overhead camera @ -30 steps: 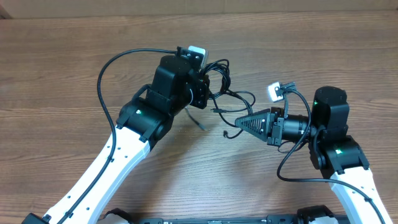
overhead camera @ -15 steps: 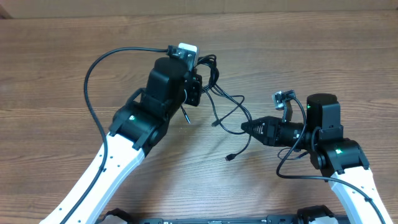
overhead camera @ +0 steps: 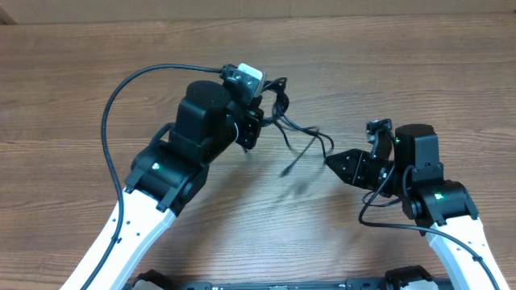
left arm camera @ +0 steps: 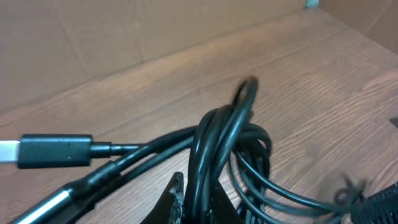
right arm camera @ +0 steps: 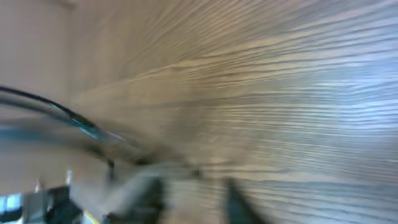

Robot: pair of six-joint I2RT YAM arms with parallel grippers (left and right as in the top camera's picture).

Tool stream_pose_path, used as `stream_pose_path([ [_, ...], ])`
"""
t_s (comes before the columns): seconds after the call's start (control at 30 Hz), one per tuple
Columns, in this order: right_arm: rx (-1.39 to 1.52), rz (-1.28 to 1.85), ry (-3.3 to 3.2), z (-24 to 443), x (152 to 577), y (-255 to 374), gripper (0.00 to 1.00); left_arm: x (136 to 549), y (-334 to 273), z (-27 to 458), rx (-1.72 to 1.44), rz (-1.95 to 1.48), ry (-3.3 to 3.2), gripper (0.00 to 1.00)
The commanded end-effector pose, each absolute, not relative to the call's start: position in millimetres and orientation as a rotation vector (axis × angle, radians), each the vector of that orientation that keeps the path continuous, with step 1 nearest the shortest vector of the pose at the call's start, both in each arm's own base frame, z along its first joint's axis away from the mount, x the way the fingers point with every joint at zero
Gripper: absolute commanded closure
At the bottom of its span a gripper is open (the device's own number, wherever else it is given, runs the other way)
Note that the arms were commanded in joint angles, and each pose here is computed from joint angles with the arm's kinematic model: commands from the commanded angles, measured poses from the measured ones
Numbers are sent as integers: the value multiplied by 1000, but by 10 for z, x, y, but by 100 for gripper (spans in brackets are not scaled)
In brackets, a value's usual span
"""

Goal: Untangle cables

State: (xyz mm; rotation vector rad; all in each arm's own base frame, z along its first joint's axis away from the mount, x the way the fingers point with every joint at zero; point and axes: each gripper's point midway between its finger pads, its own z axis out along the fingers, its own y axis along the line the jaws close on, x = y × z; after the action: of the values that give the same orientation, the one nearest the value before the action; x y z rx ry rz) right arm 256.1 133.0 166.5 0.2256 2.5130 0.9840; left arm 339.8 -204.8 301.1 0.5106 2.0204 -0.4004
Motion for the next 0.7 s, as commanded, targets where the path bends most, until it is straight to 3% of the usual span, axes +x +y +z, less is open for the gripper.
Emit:
stream_pose_path([
  [0.0,255,928,2487,1708,2631,1262,24,3318,-1905,3310,424,-402,1964,96],
  [0.03,246,951,2488,1720,2617,1287,0,3312,-1870,3311,392,-400,1974,96],
  [0.67,203,1026,2464,1798,2609,1375,0,3154,-1943,3165,366,-496,2066,96],
])
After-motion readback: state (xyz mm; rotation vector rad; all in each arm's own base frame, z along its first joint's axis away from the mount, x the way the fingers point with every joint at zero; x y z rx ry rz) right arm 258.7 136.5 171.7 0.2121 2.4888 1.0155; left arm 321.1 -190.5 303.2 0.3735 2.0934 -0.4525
